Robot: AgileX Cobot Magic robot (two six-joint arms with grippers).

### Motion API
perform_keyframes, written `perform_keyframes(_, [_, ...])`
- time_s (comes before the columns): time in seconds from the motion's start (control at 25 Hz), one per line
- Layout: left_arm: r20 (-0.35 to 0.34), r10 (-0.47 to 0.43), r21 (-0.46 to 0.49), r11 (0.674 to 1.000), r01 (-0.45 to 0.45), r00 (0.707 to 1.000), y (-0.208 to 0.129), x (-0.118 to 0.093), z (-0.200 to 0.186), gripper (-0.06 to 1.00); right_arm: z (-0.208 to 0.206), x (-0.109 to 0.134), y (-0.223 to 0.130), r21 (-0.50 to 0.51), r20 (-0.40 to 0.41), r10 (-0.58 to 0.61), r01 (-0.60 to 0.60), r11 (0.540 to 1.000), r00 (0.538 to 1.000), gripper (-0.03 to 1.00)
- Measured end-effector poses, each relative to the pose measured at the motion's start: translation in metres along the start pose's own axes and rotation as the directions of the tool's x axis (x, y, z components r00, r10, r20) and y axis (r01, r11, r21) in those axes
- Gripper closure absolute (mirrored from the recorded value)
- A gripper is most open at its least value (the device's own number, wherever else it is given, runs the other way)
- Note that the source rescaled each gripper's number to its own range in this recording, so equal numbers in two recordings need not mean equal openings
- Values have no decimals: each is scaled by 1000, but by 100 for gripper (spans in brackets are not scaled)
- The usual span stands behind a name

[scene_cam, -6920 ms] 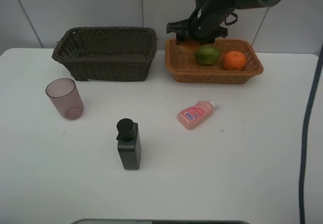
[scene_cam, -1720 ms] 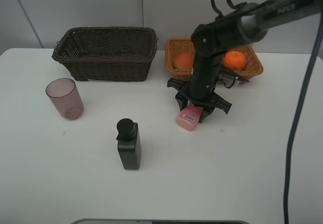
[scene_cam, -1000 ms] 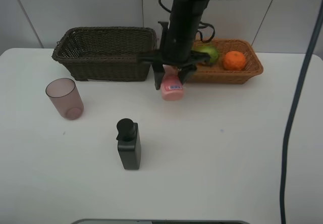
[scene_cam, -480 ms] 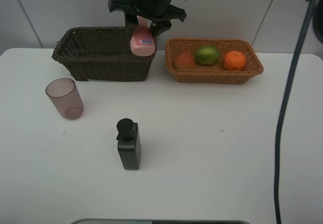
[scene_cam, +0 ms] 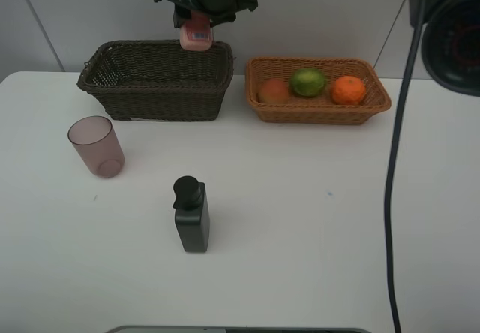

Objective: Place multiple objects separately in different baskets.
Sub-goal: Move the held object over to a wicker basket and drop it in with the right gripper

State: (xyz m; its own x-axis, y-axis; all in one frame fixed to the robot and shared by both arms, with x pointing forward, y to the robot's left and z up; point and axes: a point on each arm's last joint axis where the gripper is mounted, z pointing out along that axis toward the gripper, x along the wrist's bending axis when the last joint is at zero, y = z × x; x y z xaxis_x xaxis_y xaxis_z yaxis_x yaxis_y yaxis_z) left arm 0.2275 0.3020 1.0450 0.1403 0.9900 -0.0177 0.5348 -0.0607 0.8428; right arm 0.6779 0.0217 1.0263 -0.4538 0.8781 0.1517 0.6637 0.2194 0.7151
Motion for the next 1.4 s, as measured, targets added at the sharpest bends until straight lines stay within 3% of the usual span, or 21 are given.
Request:
perform_keyframes(0.24, [0, 0, 0, 1000, 0, 1000, 0, 0, 0, -1, 45, -4, -17, -76, -8, -15, 14, 997, 1000, 97])
perform_keyframes(0.56, [0, 0, 0, 1000, 0, 1000, 0, 0, 0, -1, 88, -7, -48, -53, -6, -26, 26, 998, 1000, 97])
perform_keyframes(1.2, [0, 0, 0, 1000, 0, 1000, 0, 0, 0, -1, 98, -9, -59, -16, 1, -26, 26, 1000, 1000, 96])
perform_keyframes(1.32, [0, 0, 0, 1000, 0, 1000, 0, 0, 0, -1, 98, -10, -60, -3, 4, -26, 26, 1000, 1000, 83])
perform_keyframes(1.4, [0, 0, 0, 1000, 0, 1000, 0, 0, 0, -1, 98, -10, -60, -2, 5, -26, 26, 1000, 1000, 68])
